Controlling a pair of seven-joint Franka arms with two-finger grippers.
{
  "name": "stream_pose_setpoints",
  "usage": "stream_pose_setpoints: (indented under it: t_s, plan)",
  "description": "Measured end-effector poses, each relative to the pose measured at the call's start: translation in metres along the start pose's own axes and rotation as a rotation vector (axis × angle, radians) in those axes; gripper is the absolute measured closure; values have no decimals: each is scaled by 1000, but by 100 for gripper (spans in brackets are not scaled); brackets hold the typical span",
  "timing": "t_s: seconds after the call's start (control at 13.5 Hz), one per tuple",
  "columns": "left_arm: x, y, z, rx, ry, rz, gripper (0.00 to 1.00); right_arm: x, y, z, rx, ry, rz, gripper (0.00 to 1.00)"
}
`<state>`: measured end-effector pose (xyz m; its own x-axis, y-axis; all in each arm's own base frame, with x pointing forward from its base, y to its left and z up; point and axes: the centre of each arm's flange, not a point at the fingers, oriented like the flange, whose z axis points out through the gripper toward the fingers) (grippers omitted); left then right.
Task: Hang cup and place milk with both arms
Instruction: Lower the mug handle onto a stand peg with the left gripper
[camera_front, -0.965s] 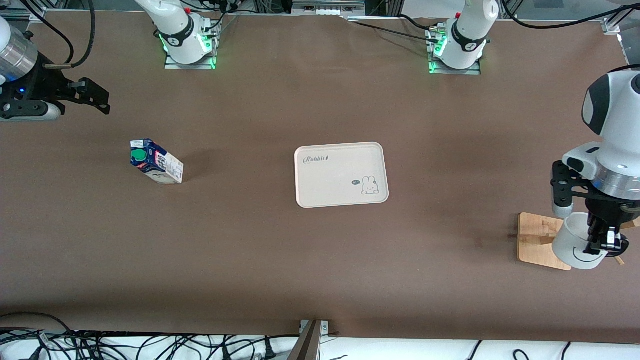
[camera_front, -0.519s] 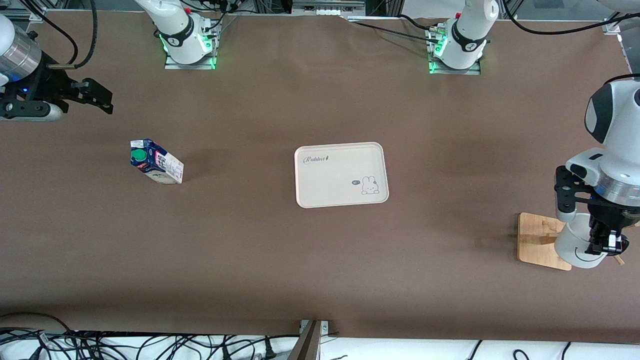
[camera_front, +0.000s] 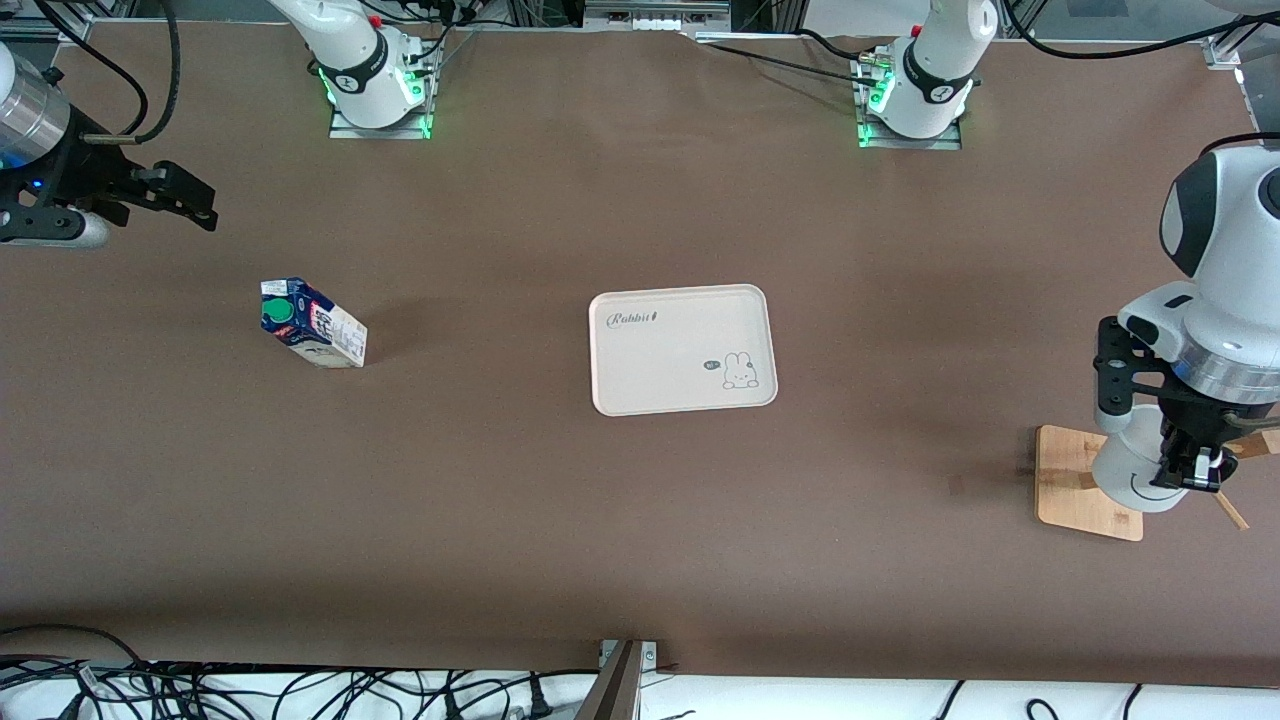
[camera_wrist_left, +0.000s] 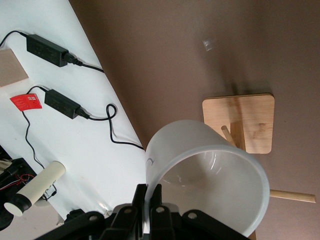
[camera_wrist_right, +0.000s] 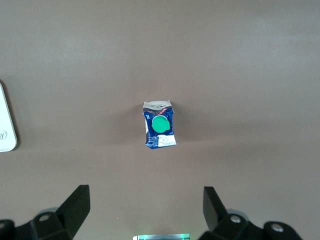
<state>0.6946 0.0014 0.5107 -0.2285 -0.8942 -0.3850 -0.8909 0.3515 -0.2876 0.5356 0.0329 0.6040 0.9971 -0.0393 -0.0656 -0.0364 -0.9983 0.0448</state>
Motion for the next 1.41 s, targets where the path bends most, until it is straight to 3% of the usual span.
stream_pose_setpoints:
  t_s: [0.89, 1.41]
  plan:
    - [4, 16, 5, -48, 5, 14, 94, 0, 1, 0, 0, -1, 70, 0]
    - [3, 18, 9, -48, 6, 13, 94, 0, -1, 0, -1, -1, -34, 0]
